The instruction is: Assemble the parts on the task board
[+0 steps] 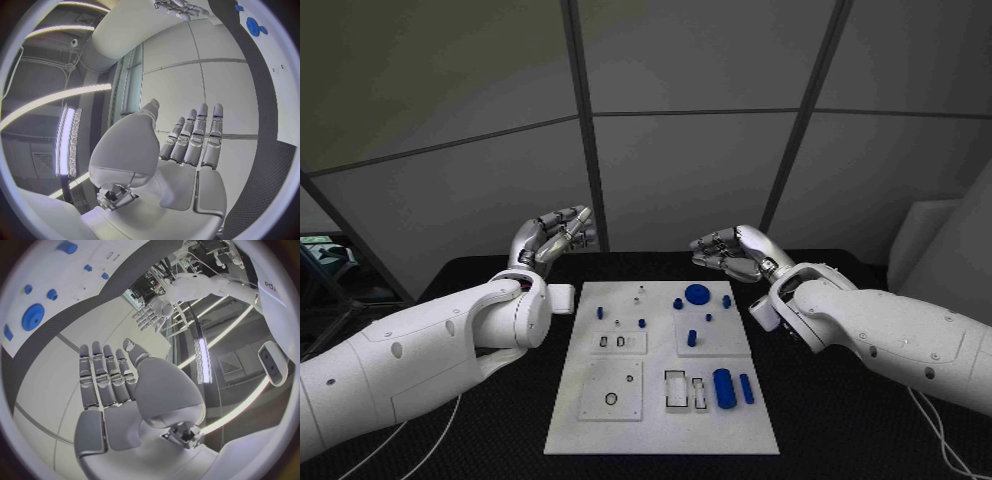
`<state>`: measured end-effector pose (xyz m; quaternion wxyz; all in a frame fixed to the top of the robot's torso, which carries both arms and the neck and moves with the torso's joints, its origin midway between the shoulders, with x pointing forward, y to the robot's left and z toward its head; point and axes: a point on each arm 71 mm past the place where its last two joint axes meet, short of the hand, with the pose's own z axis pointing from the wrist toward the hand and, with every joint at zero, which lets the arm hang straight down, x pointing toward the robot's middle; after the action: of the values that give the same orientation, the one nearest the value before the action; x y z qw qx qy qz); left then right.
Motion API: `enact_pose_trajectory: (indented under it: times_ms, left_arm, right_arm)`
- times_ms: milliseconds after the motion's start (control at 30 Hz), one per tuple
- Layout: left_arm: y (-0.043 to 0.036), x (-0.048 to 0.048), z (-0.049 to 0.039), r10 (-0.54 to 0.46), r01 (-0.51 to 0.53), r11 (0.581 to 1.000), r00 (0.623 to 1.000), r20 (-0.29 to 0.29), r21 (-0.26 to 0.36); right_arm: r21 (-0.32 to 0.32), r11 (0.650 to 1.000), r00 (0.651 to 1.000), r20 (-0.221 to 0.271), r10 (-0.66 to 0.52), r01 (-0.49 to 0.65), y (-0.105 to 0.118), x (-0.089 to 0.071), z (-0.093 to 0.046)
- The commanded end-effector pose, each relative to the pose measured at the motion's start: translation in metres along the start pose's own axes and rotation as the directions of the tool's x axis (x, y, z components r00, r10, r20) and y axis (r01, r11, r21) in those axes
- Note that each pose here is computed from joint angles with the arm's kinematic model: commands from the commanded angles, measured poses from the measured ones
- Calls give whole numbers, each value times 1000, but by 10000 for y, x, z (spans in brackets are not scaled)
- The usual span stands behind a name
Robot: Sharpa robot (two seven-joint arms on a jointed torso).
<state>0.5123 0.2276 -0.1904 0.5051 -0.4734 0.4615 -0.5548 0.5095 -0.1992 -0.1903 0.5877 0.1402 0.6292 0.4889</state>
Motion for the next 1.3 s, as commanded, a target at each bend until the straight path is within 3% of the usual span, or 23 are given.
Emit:
enact_pose_trajectory:
  times_ms: [33,267,400,667,1033,1300]
  left_arm:
    - [-53,43,-35,-8,9,1000,998,-69,23]
    - [-116,47,-119,-3,6,1000,995,-101,30]
    - [-168,78,-193,-11,14,999,992,-124,30]
    - [-221,168,-299,-48,48,999,979,-199,-5]
    - [-327,216,-449,-65,63,998,969,-237,-15]
    - [-356,277,-491,-78,76,997,963,-260,-17]
  right_arm:
    - [-50,978,976,-61,-207,204,85,2,29]
    - [-49,939,933,-107,-344,340,142,-40,76]
    - [-32,899,890,-129,-438,437,183,-69,114]
    - [4,828,822,-128,-556,561,285,-129,171]
    - [-11,751,742,-145,-654,660,442,-145,263]
    - [-28,723,708,-176,-684,691,471,-99,293]
